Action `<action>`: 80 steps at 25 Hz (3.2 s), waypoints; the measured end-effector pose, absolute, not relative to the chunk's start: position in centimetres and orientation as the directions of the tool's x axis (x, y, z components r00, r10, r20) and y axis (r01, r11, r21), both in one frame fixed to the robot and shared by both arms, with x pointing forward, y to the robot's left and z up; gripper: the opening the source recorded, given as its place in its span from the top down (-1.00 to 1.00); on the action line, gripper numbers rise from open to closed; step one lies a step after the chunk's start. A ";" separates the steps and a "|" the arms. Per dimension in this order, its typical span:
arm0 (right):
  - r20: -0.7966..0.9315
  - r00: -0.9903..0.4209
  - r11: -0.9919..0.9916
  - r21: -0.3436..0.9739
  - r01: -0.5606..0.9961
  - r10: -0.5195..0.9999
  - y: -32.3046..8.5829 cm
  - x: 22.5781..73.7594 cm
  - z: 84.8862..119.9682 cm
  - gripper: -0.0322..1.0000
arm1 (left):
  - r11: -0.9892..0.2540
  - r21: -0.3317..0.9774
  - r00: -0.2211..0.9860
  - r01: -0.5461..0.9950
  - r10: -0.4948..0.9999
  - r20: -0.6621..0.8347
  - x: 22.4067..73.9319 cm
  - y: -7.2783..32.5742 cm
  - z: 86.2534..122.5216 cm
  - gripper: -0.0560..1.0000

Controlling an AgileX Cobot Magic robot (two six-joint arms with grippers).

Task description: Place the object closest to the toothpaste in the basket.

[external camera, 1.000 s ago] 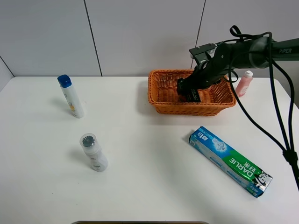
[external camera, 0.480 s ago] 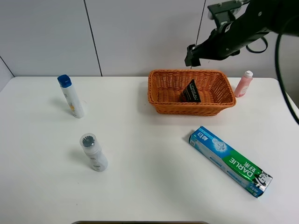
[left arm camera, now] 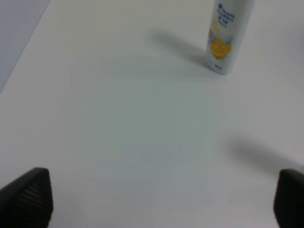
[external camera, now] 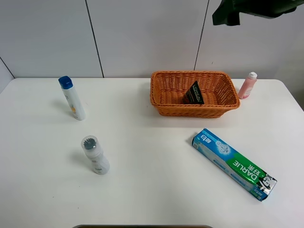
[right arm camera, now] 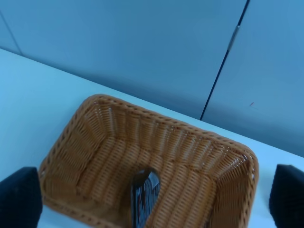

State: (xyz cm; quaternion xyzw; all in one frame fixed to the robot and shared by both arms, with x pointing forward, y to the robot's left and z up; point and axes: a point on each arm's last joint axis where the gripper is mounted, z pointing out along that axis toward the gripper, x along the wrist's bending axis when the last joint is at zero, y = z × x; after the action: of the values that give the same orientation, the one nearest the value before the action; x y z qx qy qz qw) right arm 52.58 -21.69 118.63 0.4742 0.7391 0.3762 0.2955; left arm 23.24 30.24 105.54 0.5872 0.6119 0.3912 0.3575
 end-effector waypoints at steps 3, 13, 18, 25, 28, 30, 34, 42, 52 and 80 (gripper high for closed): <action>-0.082 -0.382 0.270 0.840 0.471 0.921 -22.3 50.0 120.3 -0.98 | 0.004 0.899 -0.055 0.439 0.998 0.022 23.2 30.2 105.5 -0.88; -0.090 -0.402 0.287 0.838 0.464 0.911 -24.3 41.9 123.7 -0.98 | 0.004 0.899 -0.055 0.439 0.998 0.022 23.2 30.2 105.5 -0.88; -0.097 -0.407 0.288 0.850 0.440 0.908 -25.5 37.3 125.0 -0.98 | 0.004 0.899 -0.055 0.439 0.998 0.023 23.2 30.3 105.5 -0.88; -0.078 -0.372 0.230 0.893 0.386 0.925 -27.5 30.2 126.2 -0.98 | 0.004 0.899 -0.055 0.439 0.998 0.023 23.2 30.3 105.5 -0.88; -0.070 -0.323 0.184 0.924 0.337 0.944 -28.6 27.2 126.5 -0.98 | 0.004 0.899 -0.055 0.439 0.998 0.023 23.2 30.3 105.5 -0.88; -0.058 -0.289 0.147 0.943 0.299 0.956 -29.3 25.3 126.5 -0.98 | 0.004 0.899 -0.055 0.439 0.998 0.023 23.2 30.3 105.5 -0.88; -0.024 -0.237 0.084 0.965 0.248 0.971 -30.5 21.6 124.8 -0.98 | 0.004 0.899 -0.055 0.439 0.998 0.023 23.2 30.3 105.5 -0.88; -0.062 -0.005 0.061 0.956 0.288 0.998 -30.2 19.1 118.2 -0.98 | 0.004 0.899 -0.055 0.439 0.998 0.023 23.2 30.3 105.5 -0.88; -0.026 0.037 0.008 0.907 0.422 0.999 -30.0 20.6 109.6 -0.98 | 0.004 0.899 -0.055 0.439 0.998 0.023 23.2 30.3 105.5 -0.88; -0.044 -0.040 0.057 0.893 0.447 0.998 -30.2 23.3 105.3 -0.98 | 0.004 0.899 -0.055 0.439 0.998 0.023 23.2 30.3 105.5 -0.88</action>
State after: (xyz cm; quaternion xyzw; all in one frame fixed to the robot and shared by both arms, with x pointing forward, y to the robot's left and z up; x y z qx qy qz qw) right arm 23.32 -30.22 105.33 0.5812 0.6217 0.3655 0.3770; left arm 23.24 30.25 105.54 0.5872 0.6119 0.3915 0.3571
